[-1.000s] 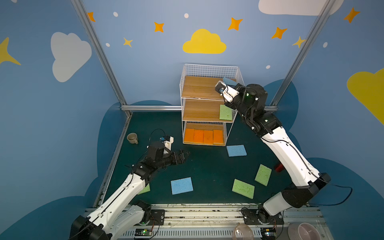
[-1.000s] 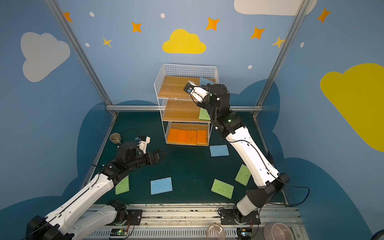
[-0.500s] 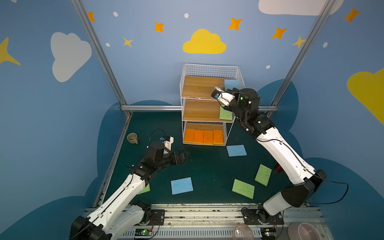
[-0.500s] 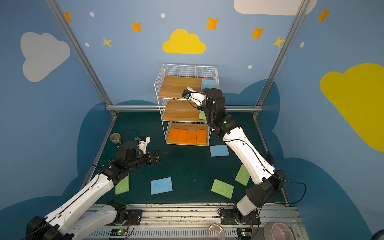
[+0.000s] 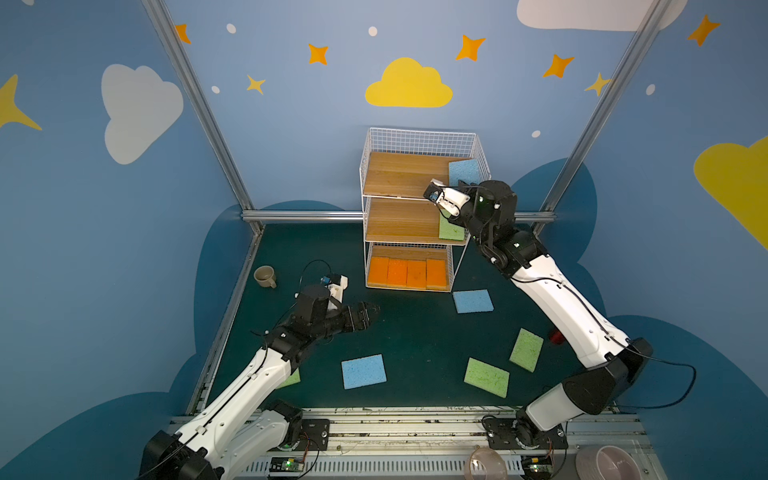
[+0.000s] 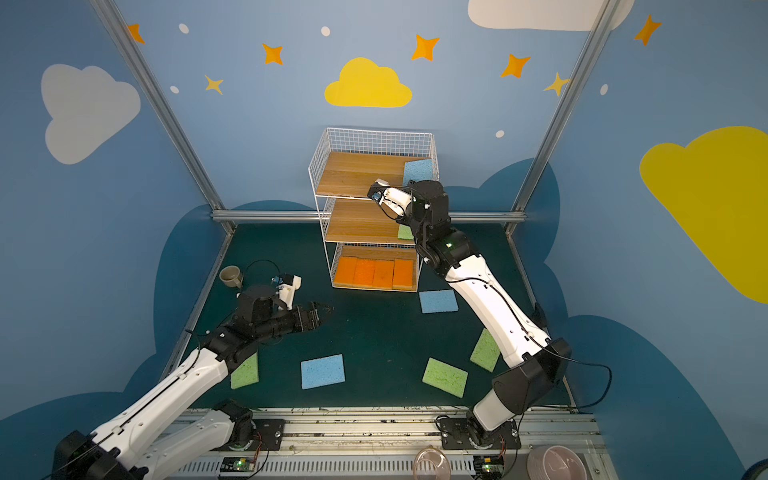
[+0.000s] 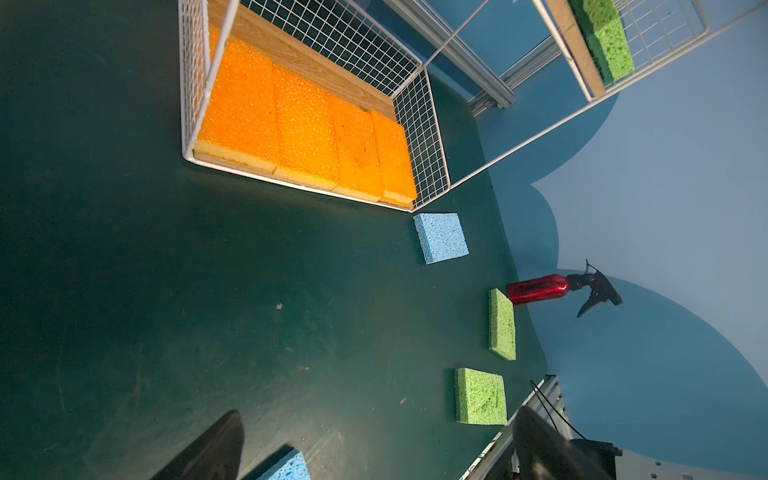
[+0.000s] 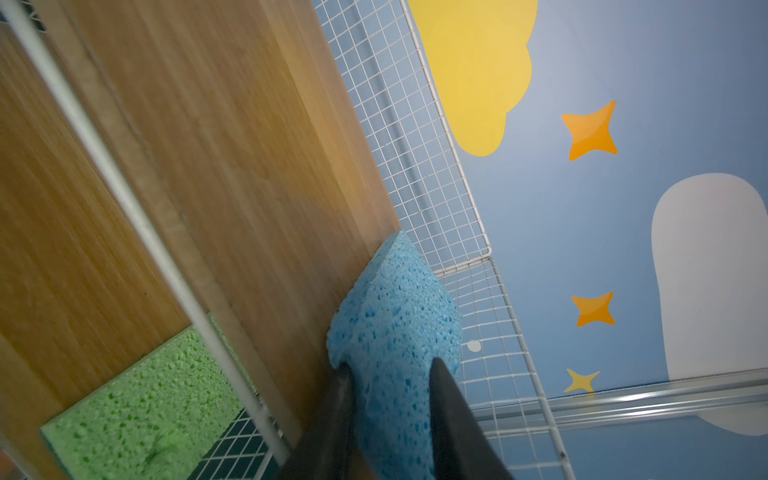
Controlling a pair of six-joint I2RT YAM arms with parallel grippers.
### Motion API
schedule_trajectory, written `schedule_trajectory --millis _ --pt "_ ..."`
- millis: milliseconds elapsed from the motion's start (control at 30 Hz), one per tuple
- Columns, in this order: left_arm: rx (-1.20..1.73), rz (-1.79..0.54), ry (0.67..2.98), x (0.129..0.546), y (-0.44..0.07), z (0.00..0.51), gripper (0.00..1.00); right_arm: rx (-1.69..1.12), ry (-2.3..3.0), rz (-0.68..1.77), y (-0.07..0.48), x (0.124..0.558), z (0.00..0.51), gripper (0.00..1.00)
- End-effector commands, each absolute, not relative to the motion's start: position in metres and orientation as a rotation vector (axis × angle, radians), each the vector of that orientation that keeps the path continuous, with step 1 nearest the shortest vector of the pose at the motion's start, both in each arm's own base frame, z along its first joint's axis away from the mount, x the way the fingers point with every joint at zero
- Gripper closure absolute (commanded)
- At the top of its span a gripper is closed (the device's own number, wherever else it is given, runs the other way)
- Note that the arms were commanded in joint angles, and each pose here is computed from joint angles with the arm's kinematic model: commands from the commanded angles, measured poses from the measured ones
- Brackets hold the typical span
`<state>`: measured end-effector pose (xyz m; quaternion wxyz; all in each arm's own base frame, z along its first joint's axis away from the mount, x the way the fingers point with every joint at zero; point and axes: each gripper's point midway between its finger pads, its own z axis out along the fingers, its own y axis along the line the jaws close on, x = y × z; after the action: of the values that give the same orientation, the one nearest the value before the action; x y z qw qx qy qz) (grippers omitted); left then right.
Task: Place and organize the cleaning sponges onto the shelf
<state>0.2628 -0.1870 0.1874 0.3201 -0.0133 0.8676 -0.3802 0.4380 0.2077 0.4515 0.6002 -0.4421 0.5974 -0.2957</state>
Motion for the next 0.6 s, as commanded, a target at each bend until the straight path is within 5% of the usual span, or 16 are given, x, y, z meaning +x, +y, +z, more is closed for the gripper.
schedule_trajectory --millis 0,233,567 --pt "-0.021 -1.004 2.284 0.259 -0.187 0.188 0.0 -0.968 1.412 -0.635 0.193 0.426 0.462 0.61" --pt "-0.023 -1.003 2.289 0.259 -0.188 0.186 0.01 -0.979 1.43 -0.514 0.193 0.407 0.467 0.37" --pt "-0.019 -1.004 2.292 0.258 -0.189 0.185 0.01 -1.011 1.475 -0.435 0.192 0.398 0.455 0.26"
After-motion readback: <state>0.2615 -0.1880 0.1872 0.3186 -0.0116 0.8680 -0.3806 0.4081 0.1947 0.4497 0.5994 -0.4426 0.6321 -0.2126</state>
